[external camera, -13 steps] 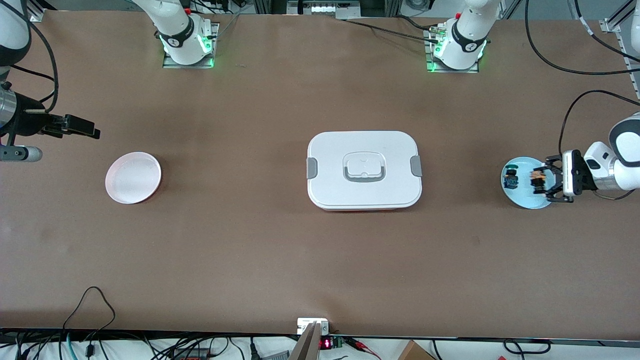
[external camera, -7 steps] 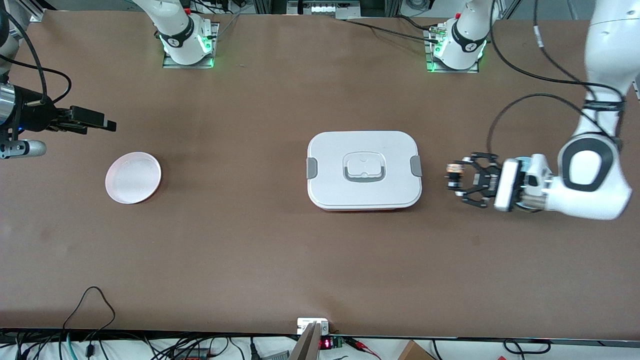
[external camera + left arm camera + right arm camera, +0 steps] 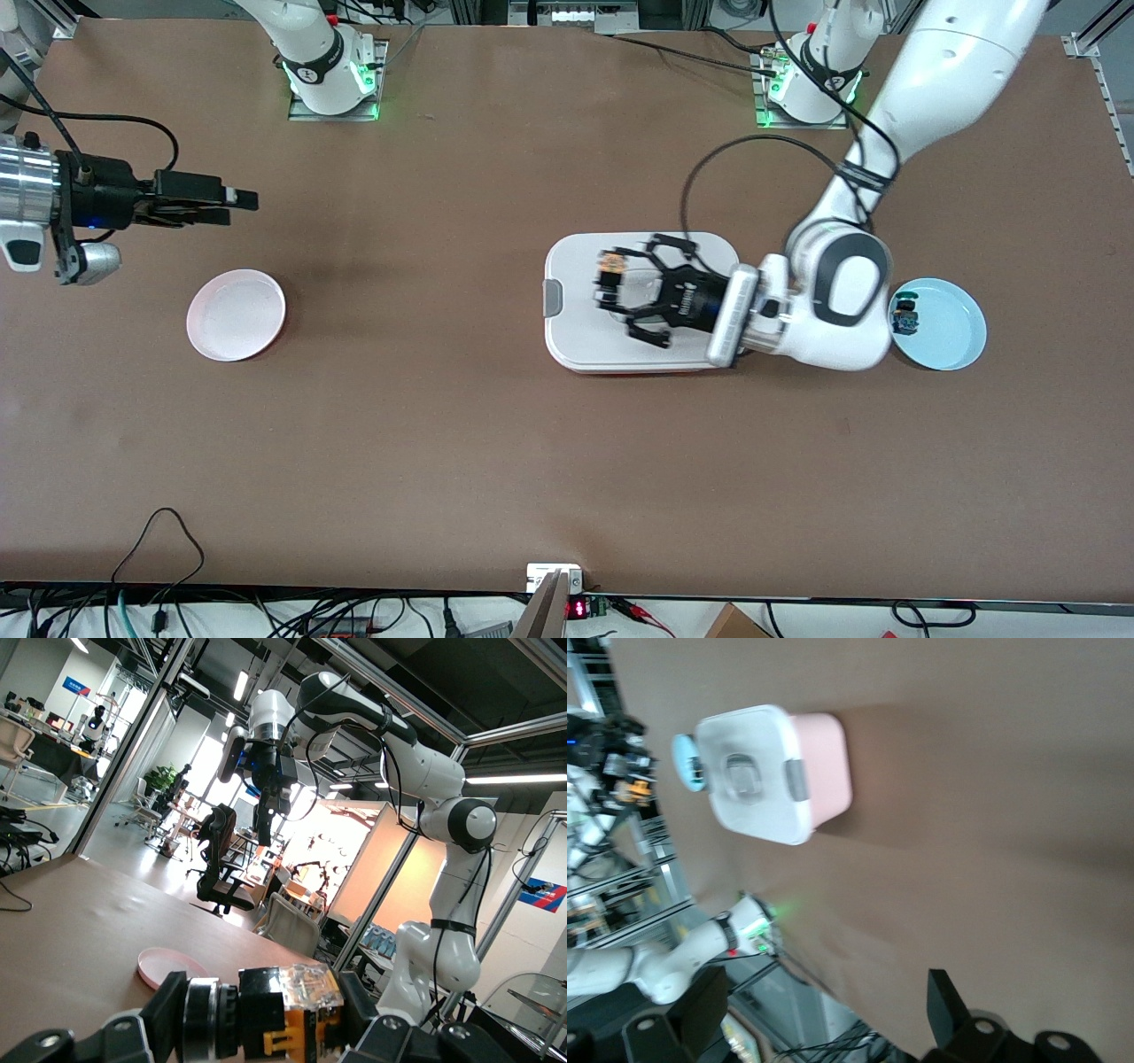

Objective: Transfer orange switch to right arm and place
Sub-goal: 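Lift the orange switch with the left gripper toward the right gripper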

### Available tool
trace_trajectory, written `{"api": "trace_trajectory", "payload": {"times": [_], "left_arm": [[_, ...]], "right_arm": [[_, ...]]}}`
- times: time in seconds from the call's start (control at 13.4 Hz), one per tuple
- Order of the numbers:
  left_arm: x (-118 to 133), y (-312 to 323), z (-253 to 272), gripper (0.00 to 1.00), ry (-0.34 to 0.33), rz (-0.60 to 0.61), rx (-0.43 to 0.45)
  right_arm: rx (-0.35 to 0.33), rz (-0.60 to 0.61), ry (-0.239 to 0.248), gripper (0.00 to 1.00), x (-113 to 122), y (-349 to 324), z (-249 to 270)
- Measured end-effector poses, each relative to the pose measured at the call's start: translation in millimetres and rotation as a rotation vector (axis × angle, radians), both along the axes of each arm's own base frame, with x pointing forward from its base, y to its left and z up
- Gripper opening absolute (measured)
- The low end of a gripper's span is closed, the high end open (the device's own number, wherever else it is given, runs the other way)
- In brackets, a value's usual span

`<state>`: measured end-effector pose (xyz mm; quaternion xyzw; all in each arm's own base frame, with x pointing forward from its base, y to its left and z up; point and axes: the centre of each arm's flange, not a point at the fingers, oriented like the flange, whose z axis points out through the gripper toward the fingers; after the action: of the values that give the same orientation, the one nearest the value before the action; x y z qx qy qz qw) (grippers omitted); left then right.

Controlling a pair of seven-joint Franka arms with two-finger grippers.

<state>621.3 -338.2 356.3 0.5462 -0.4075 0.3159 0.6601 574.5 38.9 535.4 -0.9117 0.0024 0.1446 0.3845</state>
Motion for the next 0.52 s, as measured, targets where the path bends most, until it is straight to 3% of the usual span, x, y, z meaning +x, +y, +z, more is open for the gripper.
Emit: {"api": "trace_trajectory", "payload": {"times": [0.3, 0.52], "left_arm": [[-44, -123, 25, 0.74, 0.048, 0.109, -0.017], [-76, -179, 35, 0.74, 0.047, 0.198, 0.054]], "right_arm": [[0.273, -0.024, 0.1, 1.0, 4, 26, -20], [0.358, -0.038, 0.163, 1.0, 12, 32, -46]]}}
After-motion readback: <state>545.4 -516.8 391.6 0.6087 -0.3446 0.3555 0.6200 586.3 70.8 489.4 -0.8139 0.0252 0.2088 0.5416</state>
